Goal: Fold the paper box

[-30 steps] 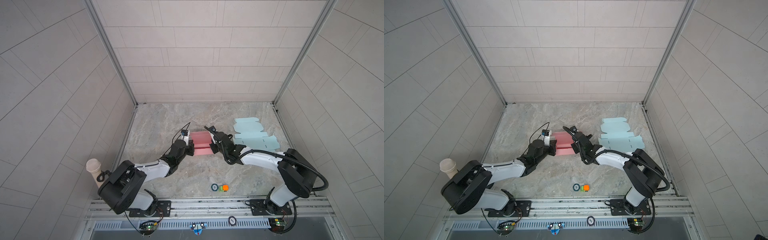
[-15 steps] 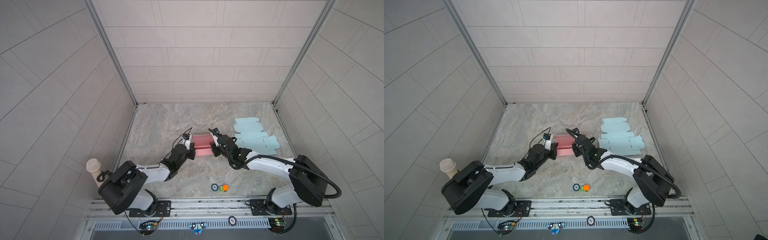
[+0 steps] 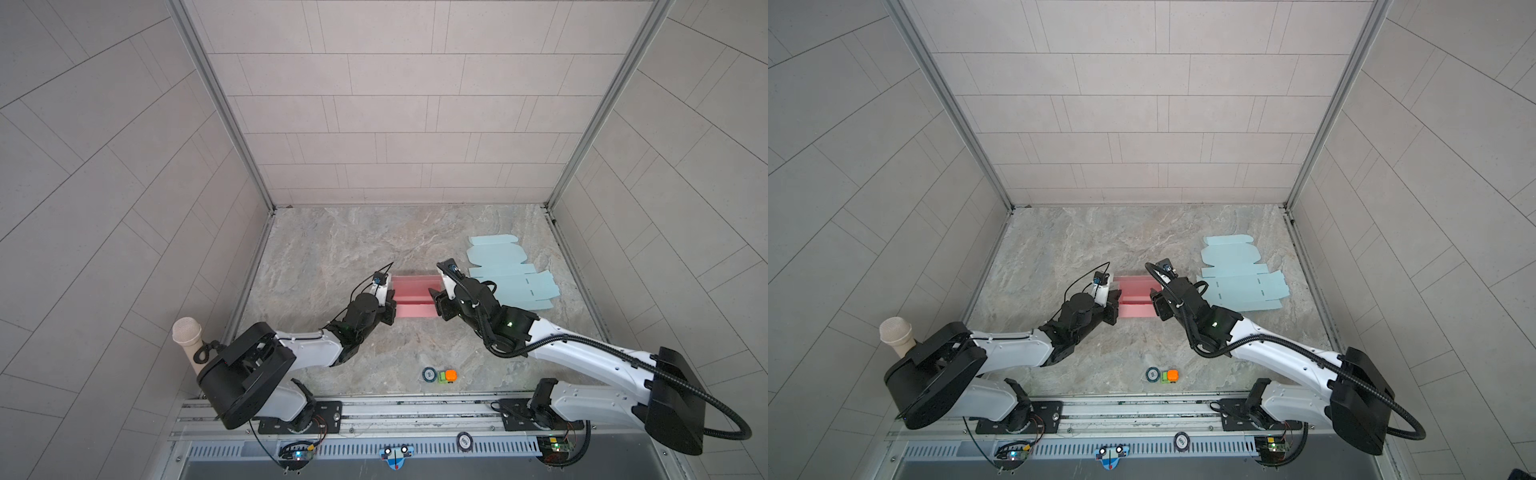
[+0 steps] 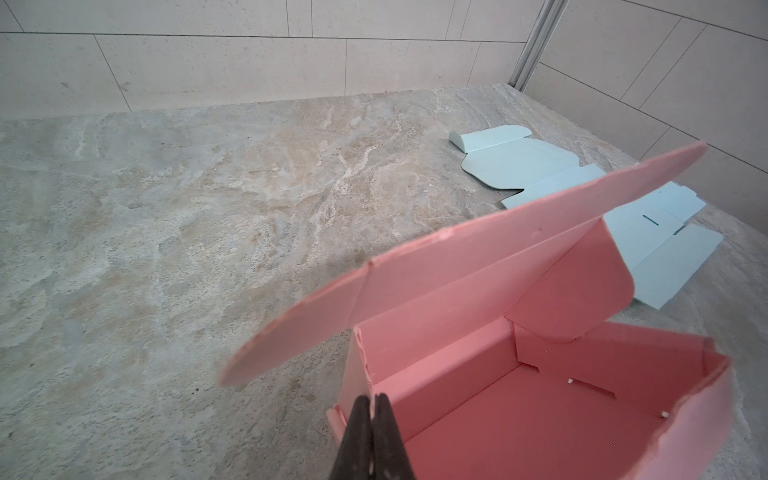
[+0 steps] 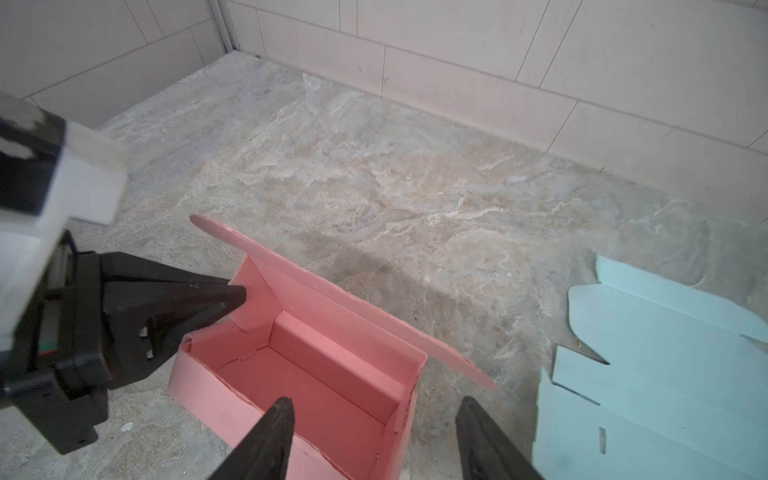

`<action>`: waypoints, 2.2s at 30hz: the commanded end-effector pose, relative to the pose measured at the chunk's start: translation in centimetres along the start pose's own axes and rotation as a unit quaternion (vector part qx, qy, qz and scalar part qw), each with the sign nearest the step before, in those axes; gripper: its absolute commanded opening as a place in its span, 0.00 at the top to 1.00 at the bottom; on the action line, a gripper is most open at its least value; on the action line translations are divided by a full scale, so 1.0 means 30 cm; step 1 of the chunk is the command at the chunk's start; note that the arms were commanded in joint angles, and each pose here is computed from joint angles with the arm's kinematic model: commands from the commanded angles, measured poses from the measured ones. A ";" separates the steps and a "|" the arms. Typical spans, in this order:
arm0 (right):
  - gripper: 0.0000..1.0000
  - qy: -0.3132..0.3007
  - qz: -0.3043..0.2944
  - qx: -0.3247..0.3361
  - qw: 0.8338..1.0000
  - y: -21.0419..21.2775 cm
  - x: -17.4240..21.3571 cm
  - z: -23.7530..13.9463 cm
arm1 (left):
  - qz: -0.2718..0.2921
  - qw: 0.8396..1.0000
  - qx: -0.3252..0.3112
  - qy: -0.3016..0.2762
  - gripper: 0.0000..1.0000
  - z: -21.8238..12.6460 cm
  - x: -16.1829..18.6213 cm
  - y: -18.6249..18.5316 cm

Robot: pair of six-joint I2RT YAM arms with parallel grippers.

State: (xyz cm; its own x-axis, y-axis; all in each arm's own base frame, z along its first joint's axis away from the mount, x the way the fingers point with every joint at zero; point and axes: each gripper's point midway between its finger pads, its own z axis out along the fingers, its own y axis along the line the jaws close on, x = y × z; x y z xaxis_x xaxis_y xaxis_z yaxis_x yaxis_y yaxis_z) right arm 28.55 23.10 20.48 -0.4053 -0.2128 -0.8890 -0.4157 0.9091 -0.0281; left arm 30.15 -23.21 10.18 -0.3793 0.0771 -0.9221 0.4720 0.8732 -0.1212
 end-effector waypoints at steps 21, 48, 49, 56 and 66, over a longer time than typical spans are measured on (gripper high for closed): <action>0.37 0.143 0.060 -0.018 0.988 -0.053 -0.031 0.212 | 0.111 0.993 -0.046 0.020 0.91 -0.037 0.063 -0.064; 0.42 0.157 0.064 -0.015 0.985 0.010 0.182 0.113 | 0.090 0.995 0.015 0.039 0.44 -0.134 0.164 -0.139; 0.42 0.156 0.064 -0.016 0.986 0.012 0.182 0.111 | 0.086 0.995 0.014 0.041 0.39 -0.148 0.168 -0.130; 0.42 0.159 0.063 -0.017 0.985 0.016 0.204 0.112 | 0.072 0.993 0.033 0.086 0.00 -0.215 0.128 -0.150; 0.42 0.159 0.074 -0.032 0.984 0.029 0.222 0.104 | 0.023 0.987 0.066 0.148 0.00 -0.297 0.062 -0.176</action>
State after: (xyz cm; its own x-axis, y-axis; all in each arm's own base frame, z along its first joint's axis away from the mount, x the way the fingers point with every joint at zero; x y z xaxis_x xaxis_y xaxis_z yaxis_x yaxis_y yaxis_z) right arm 28.25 23.47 12.52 -0.6999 -0.2204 -0.6794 -0.3862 0.9170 0.1004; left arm 21.06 -24.59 13.68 -0.4737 0.2342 -0.8490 0.5938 0.7968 -0.1115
